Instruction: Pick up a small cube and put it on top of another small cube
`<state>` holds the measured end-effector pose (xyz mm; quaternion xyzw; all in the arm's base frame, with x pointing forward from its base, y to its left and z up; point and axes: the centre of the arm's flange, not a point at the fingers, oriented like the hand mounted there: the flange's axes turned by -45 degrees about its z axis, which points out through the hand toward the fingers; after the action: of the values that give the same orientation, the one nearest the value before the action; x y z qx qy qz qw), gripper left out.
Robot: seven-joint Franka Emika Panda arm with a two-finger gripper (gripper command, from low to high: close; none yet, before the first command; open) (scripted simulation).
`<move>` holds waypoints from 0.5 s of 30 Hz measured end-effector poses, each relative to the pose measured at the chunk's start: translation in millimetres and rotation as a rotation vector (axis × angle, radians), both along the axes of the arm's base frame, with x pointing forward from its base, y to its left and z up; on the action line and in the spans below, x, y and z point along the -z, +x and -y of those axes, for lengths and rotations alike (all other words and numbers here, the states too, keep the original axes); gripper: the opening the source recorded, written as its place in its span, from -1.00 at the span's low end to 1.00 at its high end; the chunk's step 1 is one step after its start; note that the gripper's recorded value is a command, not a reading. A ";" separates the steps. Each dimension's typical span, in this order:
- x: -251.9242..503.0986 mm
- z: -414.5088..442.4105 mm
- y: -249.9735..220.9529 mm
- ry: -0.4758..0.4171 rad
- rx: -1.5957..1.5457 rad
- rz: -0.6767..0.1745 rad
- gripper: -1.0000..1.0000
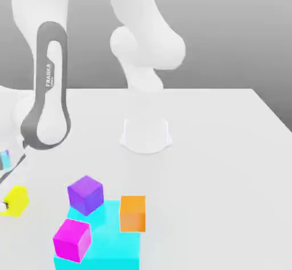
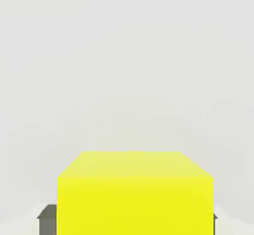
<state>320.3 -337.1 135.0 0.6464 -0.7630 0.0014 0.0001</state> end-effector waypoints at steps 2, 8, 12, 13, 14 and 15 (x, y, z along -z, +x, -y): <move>-1.5 0.1 0.0 0.001 0.001 0.000 -1.00; -67.0 -7.6 14.8 0.001 -0.017 0.000 -1.00; -113.5 -61.7 91.8 -0.001 -0.113 0.000 -1.00; -125.7 -80.3 110.7 -0.001 -0.140 0.001 -1.00; -138.3 -102.0 129.1 0.000 -0.171 0.001 -1.00; -151.0 -127.3 147.2 0.000 -0.206 0.001 -1.00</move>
<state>467.4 -209.8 286.0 0.7214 -0.6925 0.0016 -0.0005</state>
